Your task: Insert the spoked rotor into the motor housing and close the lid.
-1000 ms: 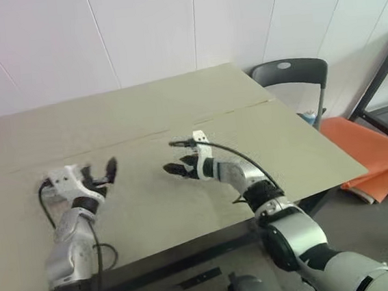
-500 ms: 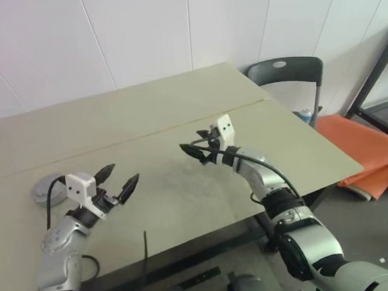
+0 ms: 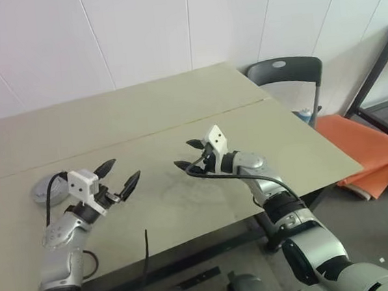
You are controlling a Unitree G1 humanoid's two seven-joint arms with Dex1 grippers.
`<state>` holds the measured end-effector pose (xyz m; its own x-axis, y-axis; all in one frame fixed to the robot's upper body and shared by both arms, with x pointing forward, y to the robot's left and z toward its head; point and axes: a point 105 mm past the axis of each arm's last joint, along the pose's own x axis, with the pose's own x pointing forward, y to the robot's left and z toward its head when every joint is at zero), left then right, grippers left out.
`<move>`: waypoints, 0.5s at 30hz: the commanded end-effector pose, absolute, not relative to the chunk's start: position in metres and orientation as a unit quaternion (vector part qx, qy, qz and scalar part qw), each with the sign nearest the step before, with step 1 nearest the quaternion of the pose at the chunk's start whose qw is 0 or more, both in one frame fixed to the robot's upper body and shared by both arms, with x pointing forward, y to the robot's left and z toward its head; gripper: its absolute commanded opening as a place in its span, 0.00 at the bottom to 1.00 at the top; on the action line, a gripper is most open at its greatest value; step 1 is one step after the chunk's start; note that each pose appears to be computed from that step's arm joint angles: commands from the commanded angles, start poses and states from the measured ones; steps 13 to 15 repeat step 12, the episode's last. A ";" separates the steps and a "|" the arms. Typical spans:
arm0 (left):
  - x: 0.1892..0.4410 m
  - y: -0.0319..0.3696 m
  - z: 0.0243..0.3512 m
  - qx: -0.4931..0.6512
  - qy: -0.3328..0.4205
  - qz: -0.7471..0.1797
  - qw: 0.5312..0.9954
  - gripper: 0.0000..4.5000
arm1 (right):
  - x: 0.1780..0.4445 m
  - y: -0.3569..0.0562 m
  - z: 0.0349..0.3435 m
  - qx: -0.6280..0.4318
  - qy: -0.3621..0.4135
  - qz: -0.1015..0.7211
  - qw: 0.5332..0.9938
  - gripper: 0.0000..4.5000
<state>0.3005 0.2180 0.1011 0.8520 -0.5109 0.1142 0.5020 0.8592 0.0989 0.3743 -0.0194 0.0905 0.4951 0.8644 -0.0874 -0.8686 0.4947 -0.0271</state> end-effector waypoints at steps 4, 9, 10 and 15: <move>0.304 0.219 0.118 0.053 -0.098 -0.262 0.959 0.99 | 0.375 -0.013 0.110 -0.049 -0.005 0.511 0.858 1.00; 0.303 0.218 0.116 0.057 -0.094 -0.264 0.958 0.99 | 0.371 -0.011 0.108 -0.048 0.003 0.530 0.847 1.00; 0.303 0.219 0.116 0.057 -0.094 -0.264 0.958 0.99 | 0.371 -0.010 0.107 -0.047 0.004 0.531 0.846 1.00; 0.303 0.219 0.117 0.057 -0.094 -0.263 0.958 0.99 | 0.371 -0.010 0.107 -0.043 0.005 0.530 0.847 1.00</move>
